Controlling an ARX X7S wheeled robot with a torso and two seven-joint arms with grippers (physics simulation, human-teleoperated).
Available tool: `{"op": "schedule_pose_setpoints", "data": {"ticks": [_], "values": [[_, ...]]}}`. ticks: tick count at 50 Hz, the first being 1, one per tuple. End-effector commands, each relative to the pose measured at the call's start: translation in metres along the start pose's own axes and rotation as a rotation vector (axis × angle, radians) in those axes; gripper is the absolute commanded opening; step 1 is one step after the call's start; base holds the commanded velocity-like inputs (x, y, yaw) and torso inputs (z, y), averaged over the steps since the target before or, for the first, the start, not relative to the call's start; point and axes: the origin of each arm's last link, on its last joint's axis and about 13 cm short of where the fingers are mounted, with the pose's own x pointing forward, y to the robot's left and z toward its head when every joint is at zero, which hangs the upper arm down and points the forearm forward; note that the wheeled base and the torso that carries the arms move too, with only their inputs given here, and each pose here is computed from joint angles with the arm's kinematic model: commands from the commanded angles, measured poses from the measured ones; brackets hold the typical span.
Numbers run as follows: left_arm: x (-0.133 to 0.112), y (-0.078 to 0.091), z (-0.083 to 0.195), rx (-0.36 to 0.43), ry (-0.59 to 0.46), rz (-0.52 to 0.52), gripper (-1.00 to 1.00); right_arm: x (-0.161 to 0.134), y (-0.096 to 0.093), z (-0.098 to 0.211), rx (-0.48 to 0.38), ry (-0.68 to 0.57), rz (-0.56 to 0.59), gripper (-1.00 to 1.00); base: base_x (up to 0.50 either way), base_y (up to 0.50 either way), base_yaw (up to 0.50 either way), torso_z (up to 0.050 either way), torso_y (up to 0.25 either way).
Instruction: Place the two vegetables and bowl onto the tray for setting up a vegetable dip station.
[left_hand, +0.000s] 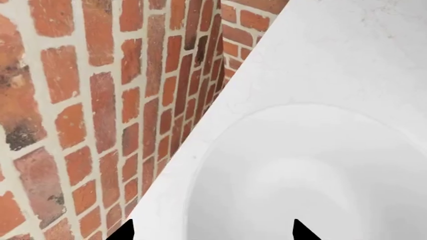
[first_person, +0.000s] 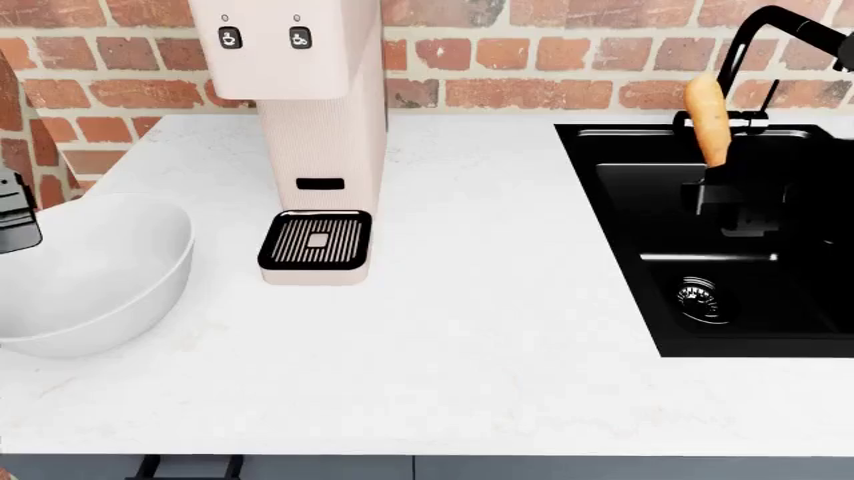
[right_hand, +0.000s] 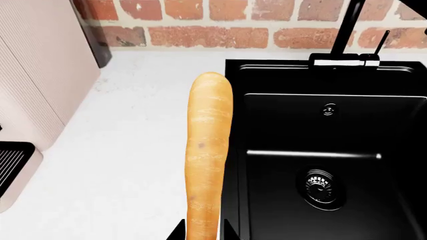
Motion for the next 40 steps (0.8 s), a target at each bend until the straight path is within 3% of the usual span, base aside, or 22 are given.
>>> {"op": "schedule_pose_setpoints", "data": {"ticks": [1,11,40], "values": [[0.011,-0.005,-0.007,0.025,0.029,-0.01,1.0,0.001,0.0,0.0,0.0,-0.006,-0.002,-1.0,0.0,0.0,0.0,0.0,0.0],[0.033,-0.012,-0.016,0.055,0.071,-0.02,1.0,0.004,0.0,-0.002,0.003,0.007,-0.005,-1.0,0.0,0.0,0.0,0.0,0.0],[0.041,0.001,-0.027,0.016,0.089,-0.001,1.0,0.014,0.0,-0.002,0.007,0.03,-0.004,-1.0,0.0,0.0,0.0,0.0,0.0]]}}
